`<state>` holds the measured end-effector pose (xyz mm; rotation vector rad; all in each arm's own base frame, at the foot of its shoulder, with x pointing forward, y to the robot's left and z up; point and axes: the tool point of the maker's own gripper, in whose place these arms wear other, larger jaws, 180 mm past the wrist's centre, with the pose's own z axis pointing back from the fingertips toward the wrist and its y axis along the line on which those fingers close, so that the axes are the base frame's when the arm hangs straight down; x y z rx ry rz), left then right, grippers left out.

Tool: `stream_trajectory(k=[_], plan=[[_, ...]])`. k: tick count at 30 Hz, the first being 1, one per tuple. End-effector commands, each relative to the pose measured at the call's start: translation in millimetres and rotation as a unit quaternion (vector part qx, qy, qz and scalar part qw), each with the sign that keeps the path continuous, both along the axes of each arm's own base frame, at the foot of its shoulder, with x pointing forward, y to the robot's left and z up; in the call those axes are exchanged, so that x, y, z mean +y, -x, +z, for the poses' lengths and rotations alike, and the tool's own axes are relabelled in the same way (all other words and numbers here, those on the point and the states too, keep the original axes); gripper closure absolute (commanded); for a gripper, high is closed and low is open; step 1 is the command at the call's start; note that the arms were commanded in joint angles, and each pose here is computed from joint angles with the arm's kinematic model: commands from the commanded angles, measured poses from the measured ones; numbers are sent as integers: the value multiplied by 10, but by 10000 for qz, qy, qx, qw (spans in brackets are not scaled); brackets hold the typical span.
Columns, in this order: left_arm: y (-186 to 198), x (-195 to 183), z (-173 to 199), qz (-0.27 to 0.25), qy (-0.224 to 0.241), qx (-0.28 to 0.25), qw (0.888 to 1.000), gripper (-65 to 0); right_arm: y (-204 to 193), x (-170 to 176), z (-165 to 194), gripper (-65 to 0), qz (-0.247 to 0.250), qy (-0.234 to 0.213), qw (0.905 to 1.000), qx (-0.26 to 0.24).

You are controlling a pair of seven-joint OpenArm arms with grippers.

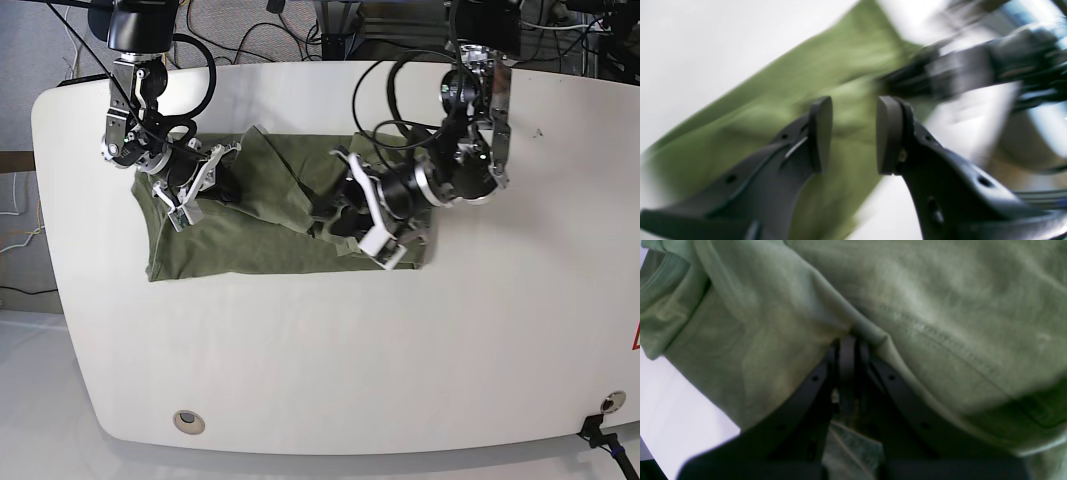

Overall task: Fold the T-shirt properly
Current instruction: 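Grasp the strip's end with left gripper and fold it toward the right gripper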

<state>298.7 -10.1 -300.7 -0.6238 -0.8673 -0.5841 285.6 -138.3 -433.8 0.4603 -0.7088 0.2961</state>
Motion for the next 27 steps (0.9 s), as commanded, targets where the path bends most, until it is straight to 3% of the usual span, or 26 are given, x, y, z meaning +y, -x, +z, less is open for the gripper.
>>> stream_trajectory(k=[1,5,8,15,22,27], plan=[[-159,292,35,237,-498,-326,9979,-205,209,-122,-222,0,175,543,9969,550],[-206,681,-118,407,-1331,-387,9895,-185,209,-115,-223,0,175,535,9969,550],[-234,819,-245,523,-1744,-337,9827,-90,209,-115,-223,0,175,535,9969,550],[-196,867,-730,642,-2192,259,9732,-80,216,-62,-230,0,174,474,9972,556],[-269,680,-965,687,-2309,473,9694,-80,216,-35,-231,0,173,443,9973,556],[-431,432,-877,667,-2034,408,9760,-80,216,-35,-231,0,173,443,9973,556]])
